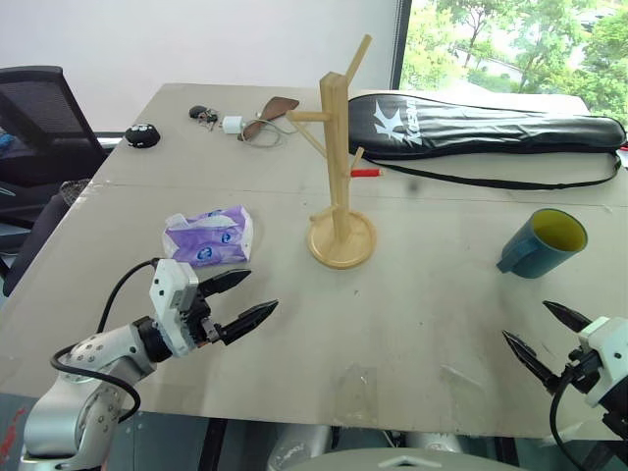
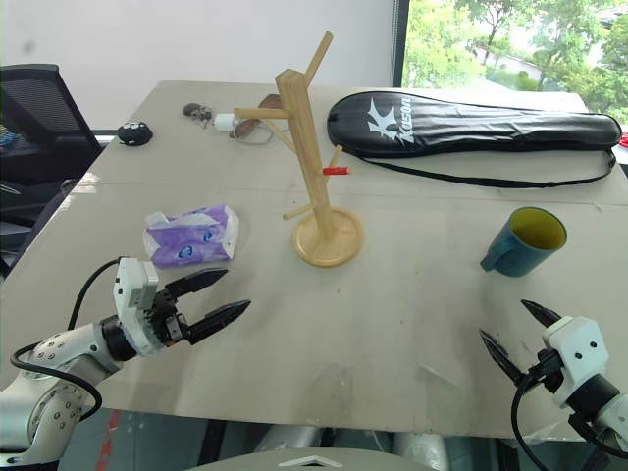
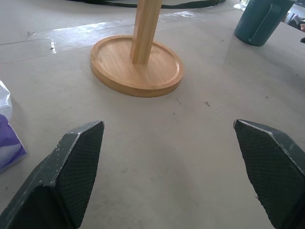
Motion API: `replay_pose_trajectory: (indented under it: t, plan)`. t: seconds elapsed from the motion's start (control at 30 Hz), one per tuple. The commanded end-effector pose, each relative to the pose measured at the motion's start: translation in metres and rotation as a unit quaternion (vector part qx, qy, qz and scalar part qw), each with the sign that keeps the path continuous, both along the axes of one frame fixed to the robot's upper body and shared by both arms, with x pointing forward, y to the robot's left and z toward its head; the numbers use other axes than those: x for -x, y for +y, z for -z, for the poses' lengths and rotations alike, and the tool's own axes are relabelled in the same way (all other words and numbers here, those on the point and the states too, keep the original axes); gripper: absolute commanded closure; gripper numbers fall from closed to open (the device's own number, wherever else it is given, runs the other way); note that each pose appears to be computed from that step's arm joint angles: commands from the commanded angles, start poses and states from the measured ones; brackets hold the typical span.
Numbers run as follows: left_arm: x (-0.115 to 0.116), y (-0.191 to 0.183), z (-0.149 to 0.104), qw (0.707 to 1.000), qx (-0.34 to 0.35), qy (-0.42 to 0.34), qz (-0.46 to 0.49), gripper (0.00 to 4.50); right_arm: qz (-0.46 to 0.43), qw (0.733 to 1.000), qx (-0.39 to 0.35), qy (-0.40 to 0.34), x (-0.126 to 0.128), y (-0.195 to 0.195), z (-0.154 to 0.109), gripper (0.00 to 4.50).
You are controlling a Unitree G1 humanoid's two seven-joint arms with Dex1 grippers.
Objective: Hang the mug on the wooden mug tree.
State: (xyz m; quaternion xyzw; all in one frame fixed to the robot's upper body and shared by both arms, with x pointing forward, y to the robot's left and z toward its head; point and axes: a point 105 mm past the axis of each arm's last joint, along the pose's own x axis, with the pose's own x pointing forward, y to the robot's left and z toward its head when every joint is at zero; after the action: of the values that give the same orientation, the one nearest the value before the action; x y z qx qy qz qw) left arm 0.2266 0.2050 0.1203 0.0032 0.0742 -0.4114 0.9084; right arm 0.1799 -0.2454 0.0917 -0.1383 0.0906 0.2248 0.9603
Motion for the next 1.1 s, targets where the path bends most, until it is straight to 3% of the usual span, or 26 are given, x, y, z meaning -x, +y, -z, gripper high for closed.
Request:
replay_pose_trajectory:
  t: [0.03, 0.13, 0.43, 1.1]
  plan:
    - [-0.004, -0.010, -0.014, 0.999, 0.011, -0.023, 0.029, 0.00, 0.014, 1.000, -0.016, -0.019, -0.009, 0.005, -0.009, 0.14]
    - [-0.006, -0.039, -0.034, 0.993, 0.037, -0.050, 0.103, 0.00, 0.050, 0.998, -0.022, -0.025, -0.030, 0.014, -0.011, 0.14]
    - [-0.004, -0.074, -0.041, 0.977, 0.037, -0.067, 0.202, 0.00, 0.082, 0.992, -0.083, -0.038, -0.068, 0.029, -0.013, 0.14]
    - [0.013, -0.074, -0.057, 0.961, 0.061, -0.096, 0.254, 0.00, 0.083, 0.990, -0.105, -0.042, -0.081, 0.035, -0.019, 0.14]
